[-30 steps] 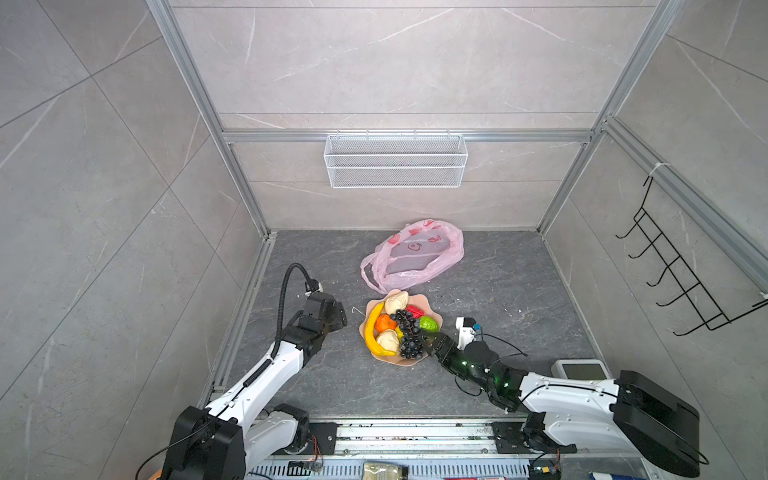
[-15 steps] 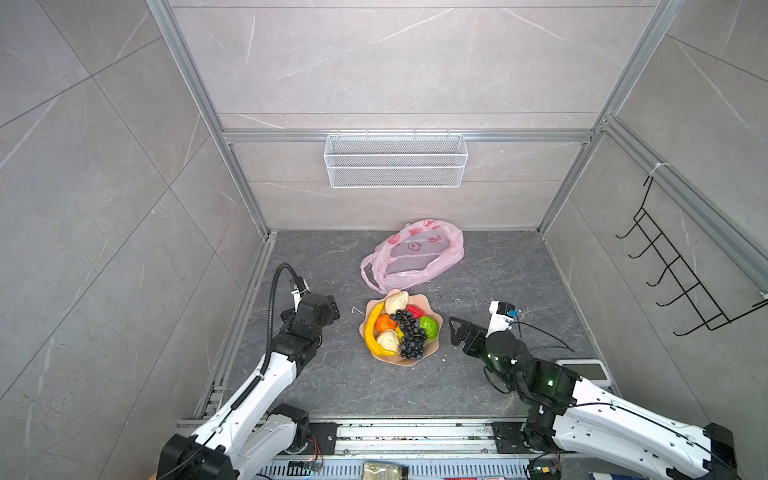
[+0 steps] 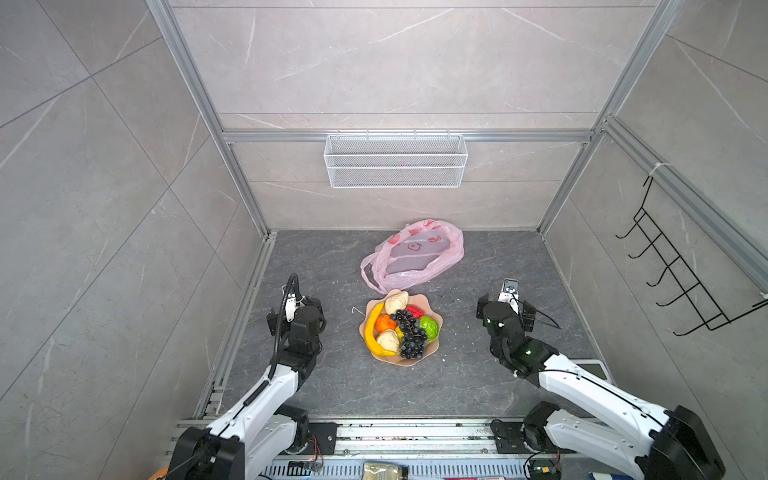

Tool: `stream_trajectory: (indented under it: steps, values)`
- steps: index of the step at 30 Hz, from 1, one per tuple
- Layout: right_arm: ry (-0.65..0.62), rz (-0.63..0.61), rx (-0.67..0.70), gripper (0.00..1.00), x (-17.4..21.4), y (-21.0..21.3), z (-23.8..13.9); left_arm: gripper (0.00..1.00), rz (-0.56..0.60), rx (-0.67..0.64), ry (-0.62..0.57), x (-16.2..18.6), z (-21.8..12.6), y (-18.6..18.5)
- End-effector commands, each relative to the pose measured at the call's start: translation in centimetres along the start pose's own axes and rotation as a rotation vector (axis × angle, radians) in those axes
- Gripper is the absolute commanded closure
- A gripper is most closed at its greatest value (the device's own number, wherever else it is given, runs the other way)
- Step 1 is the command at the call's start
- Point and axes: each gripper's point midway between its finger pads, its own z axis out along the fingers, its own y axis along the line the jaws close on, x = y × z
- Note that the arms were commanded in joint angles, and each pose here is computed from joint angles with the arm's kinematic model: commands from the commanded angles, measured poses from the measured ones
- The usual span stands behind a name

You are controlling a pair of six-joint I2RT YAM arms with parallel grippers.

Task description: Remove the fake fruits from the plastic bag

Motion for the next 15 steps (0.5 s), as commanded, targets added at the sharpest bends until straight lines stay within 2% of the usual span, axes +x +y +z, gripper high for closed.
stream_trajectory:
  steps: [1, 4, 8, 10, 11, 13, 14, 15]
  values:
    - [-0.016, -0.021, 0.037, 0.00, 0.7, -0.4, 2.5, 0.00, 0.030, 0.054, -0.123, -2.6, 1.5, -1.9]
    - [-0.031, -0.039, 0.021, 0.00, 2.0, 0.1, 4.1, 0.00, 0.130, 0.125, -0.115, -0.5, 2.5, -4.0]
    - [-0.033, -0.038, -0.021, 0.00, 3.1, 0.0, 6.4, 0.00, 0.064, 0.230, -0.066, 2.3, 4.4, -4.1]
    - [-0.062, 0.010, -0.129, 0.00, 2.7, 0.7, 7.0, 0.00, 0.012, 0.246, -0.078, 2.9, 5.3, -3.6]
    - [-0.069, 0.011, -0.193, 0.00, 2.8, 1.2, 7.4, 0.00, 0.007, 0.291, -0.031, 4.1, 5.5, -3.9]
    - [-0.060, 0.033, -0.238, 0.00, 3.5, 1.4, 8.6, 0.00, 0.028, 0.347, -0.026, 4.0, 6.3, -4.9]
    - [-0.068, 0.062, -0.288, 0.00, 3.7, 1.6, 9.2, 0.00, 0.018, 0.363, 0.022, 4.3, 6.5, -4.9]
    - [-0.013, 0.091, -0.317, 0.00, 4.8, 1.3, 9.8, 0.00, 0.000, 0.360, 0.044, 4.3, 6.9, -4.6]
